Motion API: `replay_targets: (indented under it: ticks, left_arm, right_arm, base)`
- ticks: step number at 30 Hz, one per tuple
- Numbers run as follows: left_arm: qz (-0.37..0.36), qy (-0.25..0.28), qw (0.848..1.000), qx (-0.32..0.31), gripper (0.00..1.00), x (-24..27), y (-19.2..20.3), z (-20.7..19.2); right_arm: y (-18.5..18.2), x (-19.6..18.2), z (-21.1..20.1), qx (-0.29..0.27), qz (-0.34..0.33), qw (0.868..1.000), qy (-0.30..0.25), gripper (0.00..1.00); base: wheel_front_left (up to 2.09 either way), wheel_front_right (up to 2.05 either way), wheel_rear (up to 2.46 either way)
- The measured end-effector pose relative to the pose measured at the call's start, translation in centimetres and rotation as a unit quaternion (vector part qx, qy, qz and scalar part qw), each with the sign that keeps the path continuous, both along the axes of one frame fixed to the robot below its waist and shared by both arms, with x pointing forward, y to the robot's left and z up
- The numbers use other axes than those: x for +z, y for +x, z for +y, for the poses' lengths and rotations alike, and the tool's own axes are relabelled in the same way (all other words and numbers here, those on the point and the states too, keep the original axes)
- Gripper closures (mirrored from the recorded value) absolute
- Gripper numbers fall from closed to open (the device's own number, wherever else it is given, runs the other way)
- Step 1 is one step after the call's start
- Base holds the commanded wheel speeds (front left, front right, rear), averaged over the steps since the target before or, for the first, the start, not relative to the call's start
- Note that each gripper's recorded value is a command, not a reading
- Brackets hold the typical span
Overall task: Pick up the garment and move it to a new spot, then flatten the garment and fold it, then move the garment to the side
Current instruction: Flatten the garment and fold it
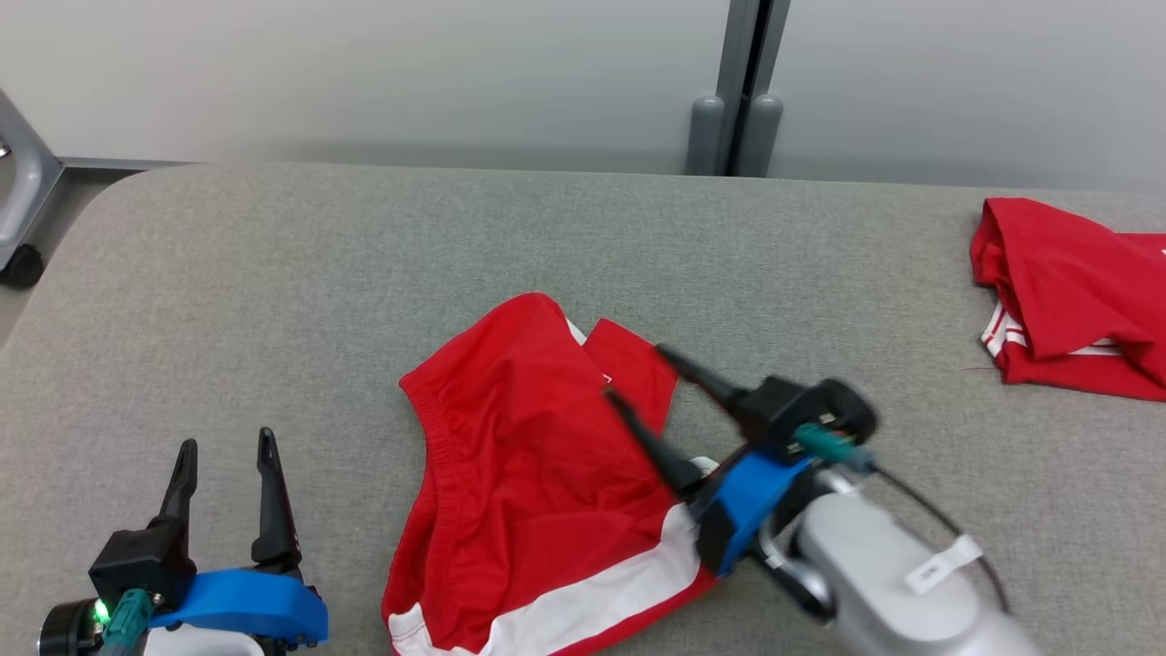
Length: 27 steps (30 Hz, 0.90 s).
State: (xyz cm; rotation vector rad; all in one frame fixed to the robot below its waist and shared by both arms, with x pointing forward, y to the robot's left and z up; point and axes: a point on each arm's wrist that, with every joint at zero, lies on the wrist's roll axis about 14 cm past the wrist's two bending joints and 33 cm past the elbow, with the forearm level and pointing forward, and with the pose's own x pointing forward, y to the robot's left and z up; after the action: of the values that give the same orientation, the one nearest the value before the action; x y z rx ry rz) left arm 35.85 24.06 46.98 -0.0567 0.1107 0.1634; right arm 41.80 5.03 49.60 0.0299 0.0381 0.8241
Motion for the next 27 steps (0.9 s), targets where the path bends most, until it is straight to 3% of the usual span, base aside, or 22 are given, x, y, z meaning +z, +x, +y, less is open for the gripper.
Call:
replay_targets:
  ticks: [4,8,21,24,27]
  left_arm:
    - [-0.001,-0.001,1.000,-0.006,0.00,0.1,0.0,-0.5]
    - [-0.001,-0.002,1.000,-0.010,0.00,0.1,0.2,-0.8]
    - [0.007,-0.007,1.000,-0.006,0.00,-0.5,0.0,-0.9]
    - [0.009,-0.008,1.000,-0.003,0.00,-0.7,-0.1,-0.7]
    - [0.009,-0.009,1.000,-0.001,0.00,-0.8,0.0,-0.6]
  right_arm:
    - [2.5,-0.1,-5.0,-0.059,-0.010,0.997,-0.038,0.00]
    - [2.6,-1.5,-7.4,-0.077,0.023,0.994,-0.068,0.00]
    - [-3.2,-8.3,-7.9,-0.020,0.178,0.975,-0.134,0.00]
    - [-4.4,-10.0,-7.8,-0.008,0.200,0.967,-0.159,1.00]
    - [-4.2,-9.9,-8.1,-0.015,0.199,0.968,-0.150,1.00]
  base:
    - [0.00,0.00,0.00]
    - [0.00,0.00,0.00]
    - [0.00,0.00,0.00]
    - [0.00,0.00,0.00]
    - [0.00,0.00,0.00]
